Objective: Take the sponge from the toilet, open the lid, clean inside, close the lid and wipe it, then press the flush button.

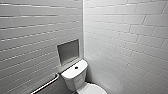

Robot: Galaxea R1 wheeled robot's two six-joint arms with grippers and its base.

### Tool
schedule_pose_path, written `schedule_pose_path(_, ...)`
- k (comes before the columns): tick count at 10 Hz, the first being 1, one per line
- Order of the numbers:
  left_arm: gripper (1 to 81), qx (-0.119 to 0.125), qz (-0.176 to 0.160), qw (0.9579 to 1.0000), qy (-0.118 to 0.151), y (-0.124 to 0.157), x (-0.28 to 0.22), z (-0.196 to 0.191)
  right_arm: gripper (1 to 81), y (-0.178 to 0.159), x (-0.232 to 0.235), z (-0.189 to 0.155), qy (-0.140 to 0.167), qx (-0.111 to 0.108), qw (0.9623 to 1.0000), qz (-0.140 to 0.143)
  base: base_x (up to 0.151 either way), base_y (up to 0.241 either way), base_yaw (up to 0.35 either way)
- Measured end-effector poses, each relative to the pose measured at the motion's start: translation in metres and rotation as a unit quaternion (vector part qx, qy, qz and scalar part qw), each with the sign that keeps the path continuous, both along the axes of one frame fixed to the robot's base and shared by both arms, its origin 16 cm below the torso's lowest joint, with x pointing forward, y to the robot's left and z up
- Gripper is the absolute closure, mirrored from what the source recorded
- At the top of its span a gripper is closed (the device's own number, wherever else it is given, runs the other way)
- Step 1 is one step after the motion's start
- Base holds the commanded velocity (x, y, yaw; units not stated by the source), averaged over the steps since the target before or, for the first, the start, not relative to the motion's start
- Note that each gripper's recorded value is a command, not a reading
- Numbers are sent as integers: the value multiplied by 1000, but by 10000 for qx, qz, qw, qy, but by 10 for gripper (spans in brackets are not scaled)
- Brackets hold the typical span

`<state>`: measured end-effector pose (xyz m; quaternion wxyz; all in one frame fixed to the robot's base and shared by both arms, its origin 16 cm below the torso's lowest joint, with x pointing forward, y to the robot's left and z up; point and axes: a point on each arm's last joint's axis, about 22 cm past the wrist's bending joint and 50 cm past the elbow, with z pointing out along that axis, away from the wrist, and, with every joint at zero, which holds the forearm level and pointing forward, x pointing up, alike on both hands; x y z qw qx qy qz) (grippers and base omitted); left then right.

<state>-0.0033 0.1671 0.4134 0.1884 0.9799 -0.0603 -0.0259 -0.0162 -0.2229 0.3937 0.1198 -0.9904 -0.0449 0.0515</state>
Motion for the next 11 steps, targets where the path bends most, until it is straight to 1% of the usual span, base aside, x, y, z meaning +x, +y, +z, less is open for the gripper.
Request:
schedule_pose_path(3, 10, 88, -2, 10000, 14, -4, 0, -4, 811, 3, 1, 0, -8, 23, 10000, 36, 0, 0, 0)
schedule_pose_path(6, 10, 162, -5, 9999, 25, 2, -1, -6, 811, 17, -1, 1, 6, 104, 9999, 23, 0, 0, 0)
schedule_pose_path(7, 10, 159, -4, 9999, 23, 1, -1, -6, 811, 16, -2, 1, 7, 102, 9999, 24, 67, 0, 0)
schedule_pose_path(9, 10, 157, -10, 9999, 66, 0, -11, -5, 811, 14, -21, 3, 112, 91, 9999, 28, 78, 0, 0)
schedule_pose_path(10, 10, 161, -7, 9999, 53, 1, -7, -5, 811, 15, -17, 3, 126, 97, 9999, 35, 81, 0, 0)
schedule_pose_path(11, 10, 160, -2, 9999, -39, 2, 5, -6, 811, 16, -6, 1, 28, 100, 9999, 25, 80, 0, 0)
